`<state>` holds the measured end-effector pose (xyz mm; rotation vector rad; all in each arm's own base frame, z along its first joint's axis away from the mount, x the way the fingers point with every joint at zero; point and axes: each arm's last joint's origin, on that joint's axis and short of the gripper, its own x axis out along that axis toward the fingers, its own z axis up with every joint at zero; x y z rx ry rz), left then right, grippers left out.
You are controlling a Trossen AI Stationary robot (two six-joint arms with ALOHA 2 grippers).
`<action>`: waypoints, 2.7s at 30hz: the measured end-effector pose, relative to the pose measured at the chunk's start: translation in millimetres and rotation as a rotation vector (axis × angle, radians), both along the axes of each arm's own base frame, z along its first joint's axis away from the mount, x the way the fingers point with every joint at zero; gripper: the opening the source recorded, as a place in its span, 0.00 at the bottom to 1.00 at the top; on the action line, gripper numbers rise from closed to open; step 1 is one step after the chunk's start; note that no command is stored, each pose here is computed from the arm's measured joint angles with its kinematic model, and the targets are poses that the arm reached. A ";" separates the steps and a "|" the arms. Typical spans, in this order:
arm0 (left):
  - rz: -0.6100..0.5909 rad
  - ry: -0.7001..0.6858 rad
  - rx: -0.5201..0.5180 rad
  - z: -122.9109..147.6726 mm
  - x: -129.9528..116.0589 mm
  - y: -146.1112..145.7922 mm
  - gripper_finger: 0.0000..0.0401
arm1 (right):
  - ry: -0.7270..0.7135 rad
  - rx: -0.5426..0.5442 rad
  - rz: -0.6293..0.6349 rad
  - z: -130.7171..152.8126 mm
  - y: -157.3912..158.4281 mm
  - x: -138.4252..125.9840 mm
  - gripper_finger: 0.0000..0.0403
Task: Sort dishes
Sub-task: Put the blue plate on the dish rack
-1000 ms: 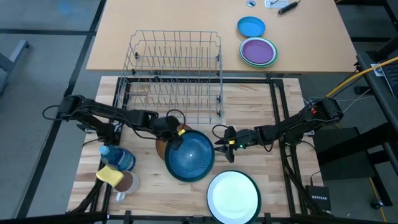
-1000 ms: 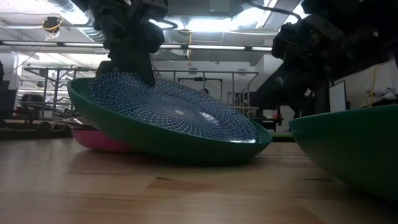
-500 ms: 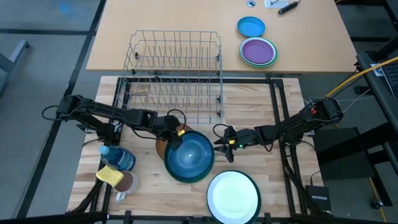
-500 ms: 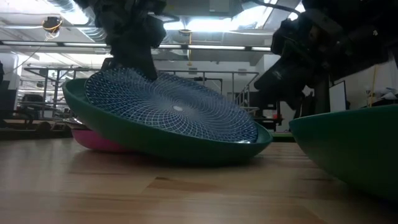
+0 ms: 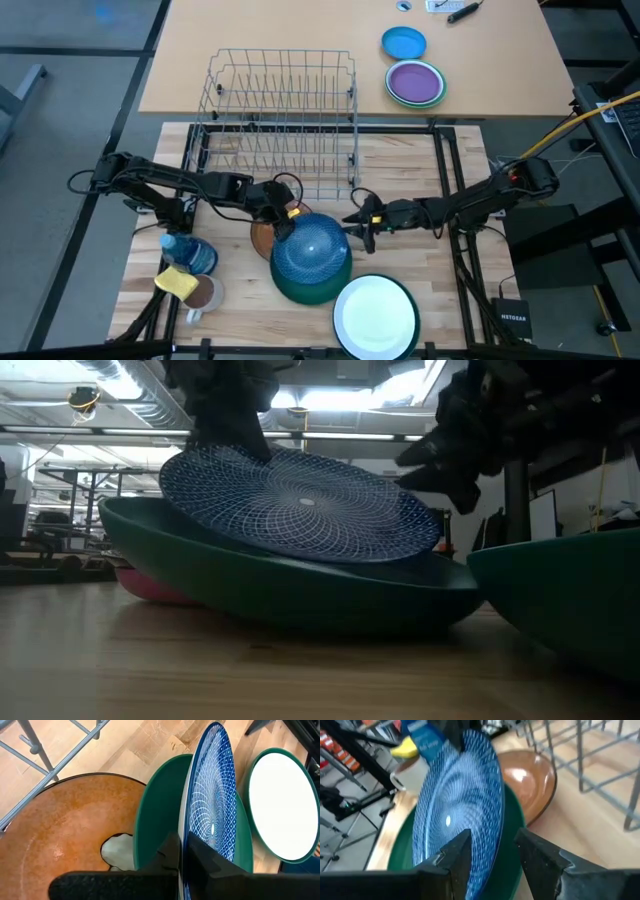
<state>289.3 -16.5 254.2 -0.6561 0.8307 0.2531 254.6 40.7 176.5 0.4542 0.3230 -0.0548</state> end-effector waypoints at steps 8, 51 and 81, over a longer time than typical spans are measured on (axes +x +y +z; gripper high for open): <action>-0.033 -0.009 0.028 2.1 -0.5 0.0 0.00 | -0.048 -0.055 0.018 23.1 -2.6 -13.6 0.41; -0.063 -0.294 0.793 156.3 2.1 79.4 0.00 | -0.317 -0.277 -0.412 105.3 -29.3 -95.2 0.41; 0.479 0.213 1.096 154.0 -30.0 132.7 0.00 | -0.139 -0.377 -0.580 86.5 -32.2 -86.2 0.41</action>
